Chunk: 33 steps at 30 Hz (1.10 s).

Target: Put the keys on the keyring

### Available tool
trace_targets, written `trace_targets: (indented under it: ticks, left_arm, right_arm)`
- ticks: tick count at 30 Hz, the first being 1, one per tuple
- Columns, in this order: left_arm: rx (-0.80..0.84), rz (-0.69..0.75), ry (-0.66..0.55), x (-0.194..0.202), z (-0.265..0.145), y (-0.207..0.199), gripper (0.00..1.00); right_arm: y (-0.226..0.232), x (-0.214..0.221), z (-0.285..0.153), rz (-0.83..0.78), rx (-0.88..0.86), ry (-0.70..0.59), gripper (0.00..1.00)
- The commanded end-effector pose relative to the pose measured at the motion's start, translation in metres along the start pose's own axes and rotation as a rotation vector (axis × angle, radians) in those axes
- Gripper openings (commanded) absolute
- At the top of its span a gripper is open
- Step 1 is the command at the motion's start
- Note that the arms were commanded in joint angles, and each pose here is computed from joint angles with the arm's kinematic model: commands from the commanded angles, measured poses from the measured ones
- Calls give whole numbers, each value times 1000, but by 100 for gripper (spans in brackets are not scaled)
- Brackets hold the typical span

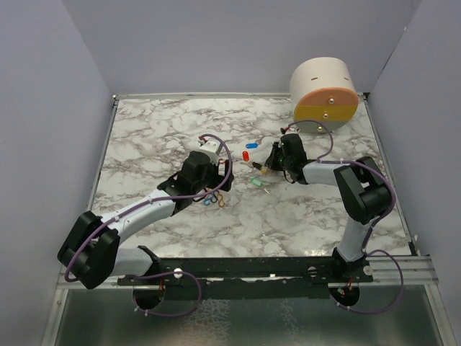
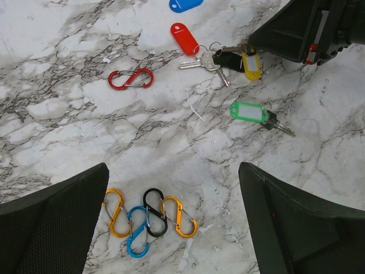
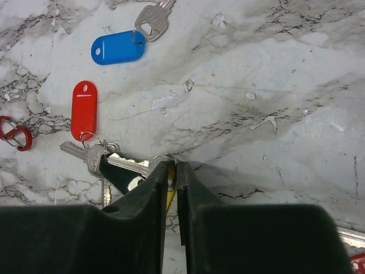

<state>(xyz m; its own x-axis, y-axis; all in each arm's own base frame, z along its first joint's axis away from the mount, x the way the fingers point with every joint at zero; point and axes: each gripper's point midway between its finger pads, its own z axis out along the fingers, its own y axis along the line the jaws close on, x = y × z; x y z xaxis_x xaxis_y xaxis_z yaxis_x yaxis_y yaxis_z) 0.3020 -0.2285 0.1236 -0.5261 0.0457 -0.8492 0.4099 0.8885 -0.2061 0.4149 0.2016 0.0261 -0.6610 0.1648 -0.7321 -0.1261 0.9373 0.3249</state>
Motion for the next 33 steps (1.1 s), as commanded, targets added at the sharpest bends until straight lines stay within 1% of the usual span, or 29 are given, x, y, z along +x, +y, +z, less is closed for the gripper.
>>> trace_targets:
  ticks: [1, 3, 6, 10, 16, 24, 28, 33]
  left_arm:
    - [-9, 4, -29, -9, 4, 2, 99]
    - [-9, 4, -28, -8, 4, 2, 99]
    - [-11, 5, -29, -9, 4, 2, 99]
    - [-10, 5, -18, -7, 5, 1, 99]
    - [-8, 2, 7, -3, 11, 0, 99]
    - [-24, 5, 33, 3, 17, 3, 96]
    - [-33, 8, 44, 6, 16, 5, 94]
    - [-47, 6, 68, 14, 15, 8, 91]
  right_arm:
    - [0, -3, 5, 12, -9, -12, 9]
    - [0, -4, 4, 13, -7, -19, 4]
    - [0, -8, 0, 4, -8, -34, 1]
    - [5, -24, -14, -25, -35, -106, 1]
    - [15, -47, -53, -138, -99, -228, 1]
    - [25, -51, -96, -244, -189, -332, 1]
    - [29, -50, -107, -266, -227, -357, 1]
    - [40, -46, -111, -282, -295, -350, 1]
